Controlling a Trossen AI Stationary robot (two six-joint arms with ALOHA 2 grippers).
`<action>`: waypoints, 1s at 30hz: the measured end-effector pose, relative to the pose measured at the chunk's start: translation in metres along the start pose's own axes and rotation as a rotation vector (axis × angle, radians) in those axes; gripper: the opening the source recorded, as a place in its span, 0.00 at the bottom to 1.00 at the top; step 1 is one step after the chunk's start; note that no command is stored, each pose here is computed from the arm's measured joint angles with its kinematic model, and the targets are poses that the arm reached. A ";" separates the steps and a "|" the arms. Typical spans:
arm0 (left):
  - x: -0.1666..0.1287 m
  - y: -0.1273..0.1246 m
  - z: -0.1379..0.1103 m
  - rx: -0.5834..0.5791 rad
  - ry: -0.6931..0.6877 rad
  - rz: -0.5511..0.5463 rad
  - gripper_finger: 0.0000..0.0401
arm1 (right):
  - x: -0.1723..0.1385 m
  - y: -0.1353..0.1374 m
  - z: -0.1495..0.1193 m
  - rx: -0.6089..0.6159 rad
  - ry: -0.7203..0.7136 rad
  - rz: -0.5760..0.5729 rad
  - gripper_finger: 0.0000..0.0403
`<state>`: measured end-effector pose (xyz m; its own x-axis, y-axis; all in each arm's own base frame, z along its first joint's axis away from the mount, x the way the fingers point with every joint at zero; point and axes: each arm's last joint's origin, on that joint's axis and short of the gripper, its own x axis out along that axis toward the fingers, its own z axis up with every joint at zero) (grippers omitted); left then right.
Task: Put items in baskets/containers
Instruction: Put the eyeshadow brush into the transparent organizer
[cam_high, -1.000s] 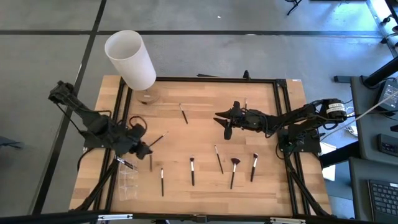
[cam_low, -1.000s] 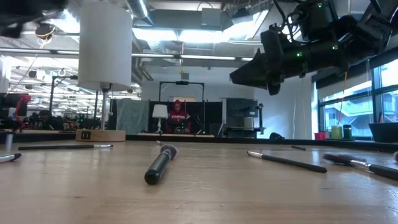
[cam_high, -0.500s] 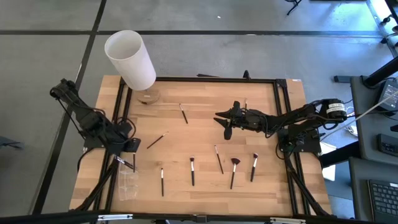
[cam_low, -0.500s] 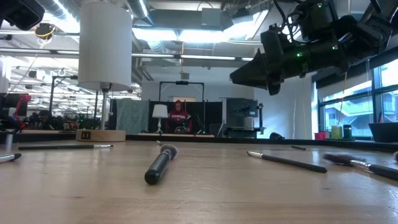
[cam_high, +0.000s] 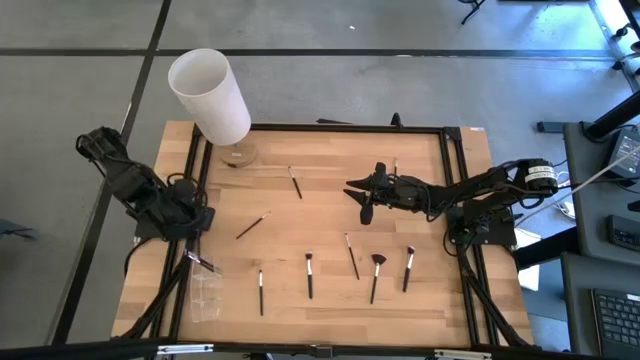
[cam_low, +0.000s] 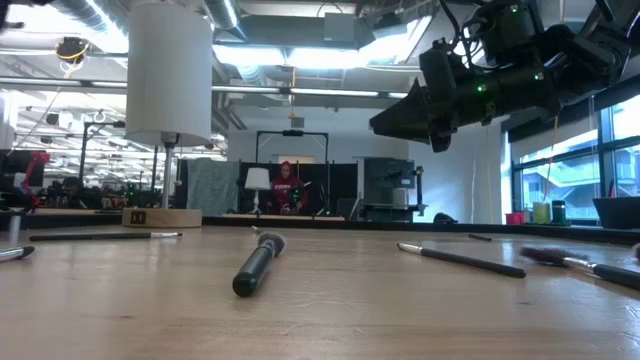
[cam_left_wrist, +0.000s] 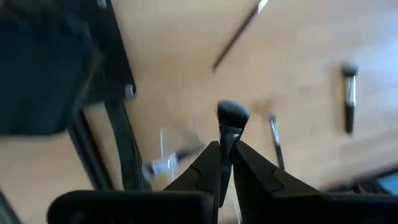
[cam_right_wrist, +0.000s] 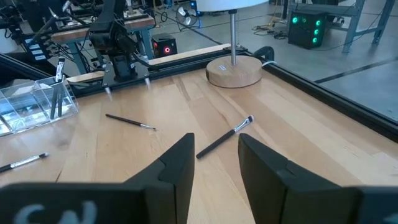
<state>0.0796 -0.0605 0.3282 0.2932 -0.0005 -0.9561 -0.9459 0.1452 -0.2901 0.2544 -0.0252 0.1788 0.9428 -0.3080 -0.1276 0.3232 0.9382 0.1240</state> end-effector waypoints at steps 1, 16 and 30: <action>0.003 -0.004 -0.002 0.010 -0.042 0.006 0.07 | 0.000 0.000 0.000 -0.001 0.000 0.000 0.30; 0.052 -0.044 -0.043 0.139 -0.163 0.282 0.08 | 0.000 0.000 -0.001 0.011 0.009 0.007 0.30; 0.070 -0.046 -0.066 0.119 -0.194 0.377 0.09 | 0.000 0.000 -0.001 0.001 0.011 0.006 0.30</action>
<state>0.1350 -0.1323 0.2719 -0.0384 0.2590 -0.9651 -0.9726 0.2121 0.0956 0.2543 -0.0250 0.1778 0.9439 -0.3001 -0.1378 0.3172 0.9400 0.1257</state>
